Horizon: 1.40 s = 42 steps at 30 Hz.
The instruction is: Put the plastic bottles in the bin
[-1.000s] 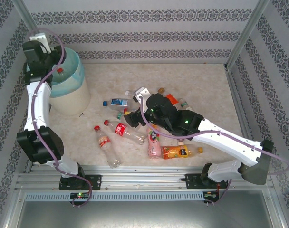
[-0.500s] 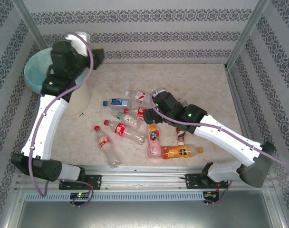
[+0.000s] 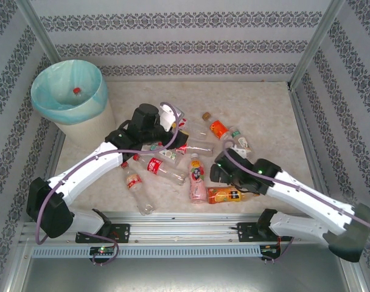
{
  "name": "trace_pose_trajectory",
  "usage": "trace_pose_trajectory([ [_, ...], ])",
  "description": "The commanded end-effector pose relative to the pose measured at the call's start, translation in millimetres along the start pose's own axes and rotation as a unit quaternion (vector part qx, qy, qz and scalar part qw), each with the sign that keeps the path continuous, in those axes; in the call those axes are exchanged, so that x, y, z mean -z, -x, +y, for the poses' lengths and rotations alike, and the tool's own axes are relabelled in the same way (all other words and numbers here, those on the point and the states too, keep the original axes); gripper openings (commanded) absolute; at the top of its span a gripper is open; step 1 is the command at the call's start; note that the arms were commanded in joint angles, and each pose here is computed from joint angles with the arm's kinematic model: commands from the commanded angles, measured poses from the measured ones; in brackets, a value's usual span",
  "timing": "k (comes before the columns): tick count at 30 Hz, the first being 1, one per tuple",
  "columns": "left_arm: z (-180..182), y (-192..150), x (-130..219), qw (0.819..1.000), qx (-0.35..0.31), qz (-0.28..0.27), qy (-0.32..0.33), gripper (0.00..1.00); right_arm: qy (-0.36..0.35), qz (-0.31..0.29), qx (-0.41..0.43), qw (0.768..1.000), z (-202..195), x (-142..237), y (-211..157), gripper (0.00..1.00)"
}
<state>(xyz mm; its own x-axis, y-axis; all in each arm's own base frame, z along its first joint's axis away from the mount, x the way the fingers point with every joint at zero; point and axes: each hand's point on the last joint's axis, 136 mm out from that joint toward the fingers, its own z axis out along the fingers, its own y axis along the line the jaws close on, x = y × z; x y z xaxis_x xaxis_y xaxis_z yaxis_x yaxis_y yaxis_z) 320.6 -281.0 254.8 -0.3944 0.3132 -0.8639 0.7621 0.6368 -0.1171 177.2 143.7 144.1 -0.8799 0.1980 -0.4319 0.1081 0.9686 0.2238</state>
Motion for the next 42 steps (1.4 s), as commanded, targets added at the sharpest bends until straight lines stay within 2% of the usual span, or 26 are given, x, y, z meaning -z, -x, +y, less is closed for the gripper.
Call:
trace_pose_trajectory([
  [1,-23,20,9,0.996,-0.054,-0.051,-0.054,0.66,0.042,0.010,-0.081,0.996,9,-7,-8,0.81],
  [3,-10,15,9,0.998,-0.032,-0.043,-0.017,0.66,0.085,0.023,-0.053,0.995,37,-7,-8,0.79],
  [6,13,9,19,0.997,0.022,-0.040,0.057,0.66,0.086,0.015,0.037,0.995,73,1,-4,0.79],
  [10,43,-17,49,0.981,0.098,-0.037,0.165,0.66,0.118,0.036,0.151,0.981,137,1,-15,0.80],
  [13,69,-47,84,0.954,0.135,-0.019,0.267,0.66,0.162,0.067,0.228,0.958,188,-5,-39,0.80],
  [16,96,-67,129,0.916,0.137,-0.011,0.378,0.66,0.175,0.086,0.298,0.934,226,-17,-60,0.81],
  [18,113,-72,163,0.886,0.136,-0.015,0.443,0.67,0.184,0.107,0.338,0.917,249,-25,-72,0.81],
  [21,129,-72,202,0.858,0.134,-0.025,0.496,0.67,0.194,0.118,0.382,0.896,273,-37,-85,0.81],
  [24,145,-67,234,0.828,0.090,-0.025,0.552,0.68,0.202,0.129,0.409,0.881,287,-51,-96,0.81],
  [26,156,-58,259,0.792,0.049,-0.024,0.608,0.76,0.194,0.138,0.419,0.876,291,-62,-101,0.81],
  [27,162,-53,270,0.776,0.034,-0.024,0.629,0.76,0.191,0.143,0.423,0.874,292,-68,-103,0.81],
  [30,173,-45,298,0.741,0.029,-0.039,0.670,0.77,0.185,0.160,0.434,0.867,293,-79,-113,0.80],
  [36,179,-45,328,0.707,0.014,-0.057,0.705,0.80,0.165,0.174,0.470,0.850,289,-101,-123,0.80],
  [39,176,-40,339,0.698,0.008,-0.066,0.713,0.80,0.153,0.187,0.474,0.846,288,-112,-128,0.81],
  [40,175,-39,341,0.698,0.008,-0.073,0.712,0.80,0.151,0.192,0.475,0.845,288,-116,-131,0.81],
  [42,171,-37,339,0.709,0.006,-0.088,0.700,0.81,0.146,0.201,0.475,0.844,288,-122,-135,0.81],
])
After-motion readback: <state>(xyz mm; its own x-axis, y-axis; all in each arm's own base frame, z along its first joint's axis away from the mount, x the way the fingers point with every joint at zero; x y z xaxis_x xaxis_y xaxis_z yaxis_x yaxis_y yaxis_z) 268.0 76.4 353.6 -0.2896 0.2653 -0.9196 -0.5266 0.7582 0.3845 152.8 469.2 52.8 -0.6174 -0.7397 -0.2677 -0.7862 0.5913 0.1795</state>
